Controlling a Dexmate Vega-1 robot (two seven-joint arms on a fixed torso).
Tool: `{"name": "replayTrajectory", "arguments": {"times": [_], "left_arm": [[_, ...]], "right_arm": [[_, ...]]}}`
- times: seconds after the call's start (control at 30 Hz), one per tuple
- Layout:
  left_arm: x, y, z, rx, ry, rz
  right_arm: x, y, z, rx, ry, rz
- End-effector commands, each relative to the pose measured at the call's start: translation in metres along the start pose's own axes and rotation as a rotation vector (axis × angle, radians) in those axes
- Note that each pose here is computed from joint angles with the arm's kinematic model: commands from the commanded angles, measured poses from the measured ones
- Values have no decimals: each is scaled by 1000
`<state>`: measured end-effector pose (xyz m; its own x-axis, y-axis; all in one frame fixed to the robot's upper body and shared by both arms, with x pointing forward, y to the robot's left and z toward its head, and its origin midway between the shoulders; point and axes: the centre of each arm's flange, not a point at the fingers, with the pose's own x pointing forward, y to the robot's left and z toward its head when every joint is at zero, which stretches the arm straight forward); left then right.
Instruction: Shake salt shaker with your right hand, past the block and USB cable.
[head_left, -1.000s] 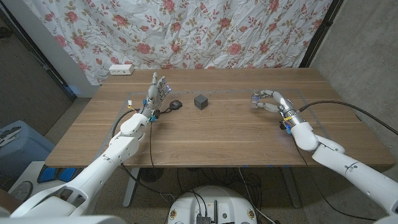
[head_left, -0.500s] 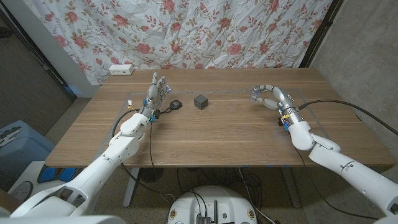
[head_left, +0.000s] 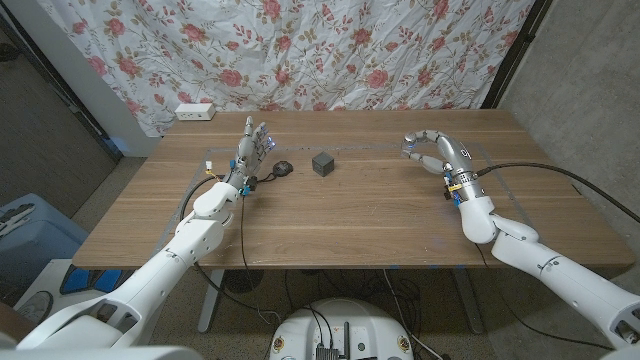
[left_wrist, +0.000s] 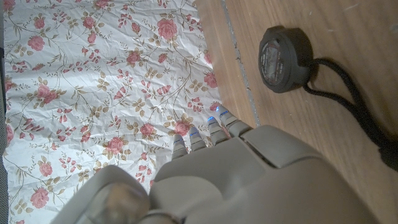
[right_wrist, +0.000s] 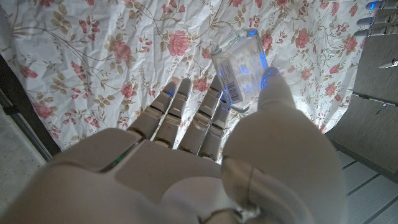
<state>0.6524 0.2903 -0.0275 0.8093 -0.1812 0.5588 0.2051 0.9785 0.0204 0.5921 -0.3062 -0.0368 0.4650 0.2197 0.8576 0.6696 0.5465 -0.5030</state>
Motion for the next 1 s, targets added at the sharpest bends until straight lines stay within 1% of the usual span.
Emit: {"name": "replayTrajectory", "arguments": {"times": [0.03,0.2,0.33,0.5,0.67,0.8,0.9,1.0], "left_arm": [[0,0,0,0,0,0],[0,0,0,0,0,0],[0,0,0,0,0,0],[0,0,0,0,0,0],[0,0,0,0,0,0],[0,0,0,0,0,0],[0,0,0,0,0,0],[0,0,0,0,0,0]], "right_arm": [[4,6,10,-130,-101,-90],[5,7,13,-186,-135,-116],[6,6,15,-225,-142,-135],[7,5,16,-279,-159,-136],[12,4,20,-363,-184,-134],[18,4,22,-402,-207,-121],[20,5,23,-433,-231,-127],[22,5,24,-464,-239,-137]]}}
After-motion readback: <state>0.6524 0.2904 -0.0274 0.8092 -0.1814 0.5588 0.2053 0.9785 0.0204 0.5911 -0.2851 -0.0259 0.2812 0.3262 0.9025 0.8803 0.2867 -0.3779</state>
